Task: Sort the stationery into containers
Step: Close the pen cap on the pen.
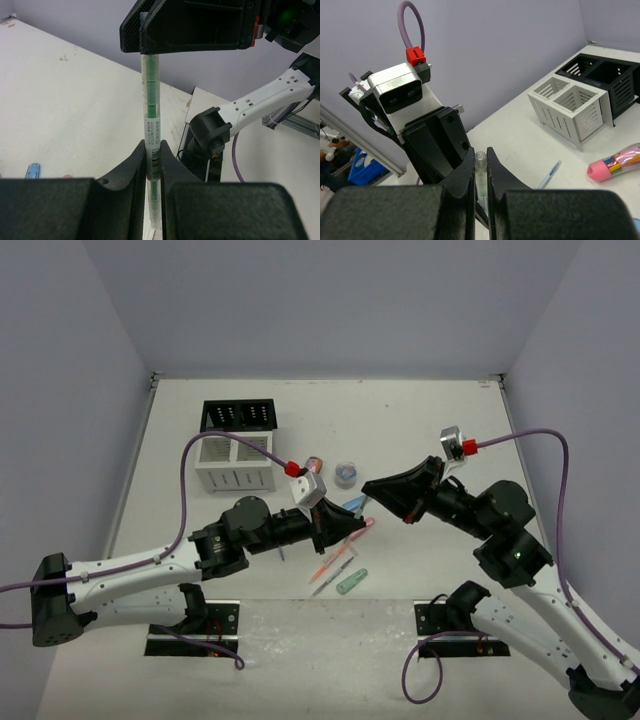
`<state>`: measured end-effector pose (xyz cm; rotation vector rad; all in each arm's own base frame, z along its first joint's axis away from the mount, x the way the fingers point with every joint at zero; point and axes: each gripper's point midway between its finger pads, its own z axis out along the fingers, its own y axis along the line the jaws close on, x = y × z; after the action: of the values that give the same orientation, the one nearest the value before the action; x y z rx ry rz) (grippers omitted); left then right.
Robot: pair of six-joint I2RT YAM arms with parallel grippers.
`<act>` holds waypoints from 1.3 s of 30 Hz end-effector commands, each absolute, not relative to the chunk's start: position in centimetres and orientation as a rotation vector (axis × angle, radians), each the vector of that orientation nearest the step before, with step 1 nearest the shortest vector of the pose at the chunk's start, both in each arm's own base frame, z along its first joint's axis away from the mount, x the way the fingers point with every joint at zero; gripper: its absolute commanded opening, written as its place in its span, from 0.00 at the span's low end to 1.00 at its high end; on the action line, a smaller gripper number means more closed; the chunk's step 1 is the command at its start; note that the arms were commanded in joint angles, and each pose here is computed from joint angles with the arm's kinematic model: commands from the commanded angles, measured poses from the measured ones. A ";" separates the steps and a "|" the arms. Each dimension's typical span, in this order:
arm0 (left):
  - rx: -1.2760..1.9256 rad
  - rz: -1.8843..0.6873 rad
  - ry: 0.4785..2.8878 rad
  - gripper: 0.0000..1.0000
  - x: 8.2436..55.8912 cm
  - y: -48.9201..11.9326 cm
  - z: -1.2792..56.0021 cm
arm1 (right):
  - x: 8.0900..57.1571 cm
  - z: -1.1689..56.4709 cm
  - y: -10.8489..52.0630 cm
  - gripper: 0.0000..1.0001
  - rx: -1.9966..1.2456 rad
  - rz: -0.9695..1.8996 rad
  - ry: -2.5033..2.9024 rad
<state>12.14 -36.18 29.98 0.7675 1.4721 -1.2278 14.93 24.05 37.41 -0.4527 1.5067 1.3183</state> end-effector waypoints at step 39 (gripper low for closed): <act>0.681 -1.211 1.052 0.00 14.5 -33.4 45.8 | 14.6 23.4 27.8 0.00 -0.551 1.389 1.836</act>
<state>15.12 -34.72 29.12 0.8346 1.5949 -1.1108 17.18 26.04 34.22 -0.4069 1.4049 1.3478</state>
